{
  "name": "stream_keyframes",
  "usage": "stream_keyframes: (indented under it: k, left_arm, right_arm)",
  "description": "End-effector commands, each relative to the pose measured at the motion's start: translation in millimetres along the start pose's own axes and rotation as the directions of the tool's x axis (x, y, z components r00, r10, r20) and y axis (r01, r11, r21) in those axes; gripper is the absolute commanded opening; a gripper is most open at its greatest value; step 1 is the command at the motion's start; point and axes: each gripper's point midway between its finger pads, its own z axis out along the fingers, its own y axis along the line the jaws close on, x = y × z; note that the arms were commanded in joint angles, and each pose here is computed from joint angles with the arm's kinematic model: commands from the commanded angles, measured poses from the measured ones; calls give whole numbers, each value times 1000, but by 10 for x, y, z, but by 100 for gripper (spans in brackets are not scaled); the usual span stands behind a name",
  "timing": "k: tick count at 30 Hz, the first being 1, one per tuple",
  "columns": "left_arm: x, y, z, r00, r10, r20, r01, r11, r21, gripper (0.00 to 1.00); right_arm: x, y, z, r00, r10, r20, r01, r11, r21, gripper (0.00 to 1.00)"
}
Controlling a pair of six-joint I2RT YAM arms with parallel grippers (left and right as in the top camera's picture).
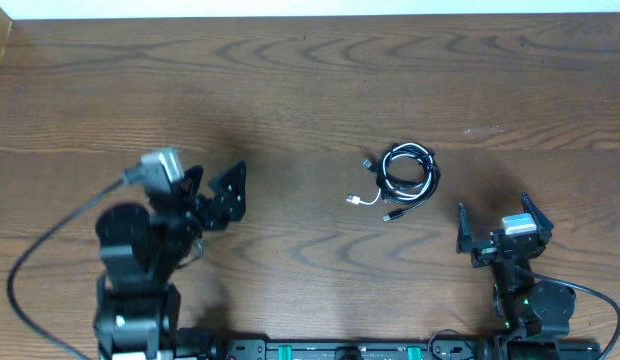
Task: Untangle cables
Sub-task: 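Reach the left gripper forward over the black and white cable bundle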
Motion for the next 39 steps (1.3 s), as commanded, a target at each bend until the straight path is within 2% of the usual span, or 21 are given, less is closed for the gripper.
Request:
stream_keyframes:
  k: [1, 5, 12, 19, 28, 34, 39]
  left_arm:
    - [-167, -177, 26, 998, 34, -59, -32, 999, 34, 94]
    - [-231, -271, 55, 990, 69, -120, -65, 997, 34, 94]
    - [-267, -647, 146, 972, 182, -152, -163, 978, 129, 95]
    - [-77, -737, 385, 945, 258, -201, -245, 965, 91, 94]
    - [395, -1043, 828, 835, 464, -294, -433, 886, 169, 94]
    - [582, -1299, 1116, 772, 542, -333, -485, 840, 245, 95]
    - [671, -1474, 1396, 761, 560, -328, -489, 827, 278, 94]
  right_arm:
    - [13, -16, -1, 1000, 1, -4, -1, 1000, 8, 99]
    - [13, -16, -1, 1000, 1, -4, -1, 1000, 8, 99]
    - [13, -16, -1, 1000, 1, -4, -1, 1000, 8, 99]
    - [13, -16, -1, 1000, 1, -4, -1, 1000, 8, 99]
    - [13, -16, -1, 1000, 1, -4, -1, 1000, 8, 99]
    - [13, -16, -1, 1000, 1, -4, -1, 1000, 8, 99]
    - [13, -16, -1, 1000, 1, -4, -1, 1000, 8, 99]
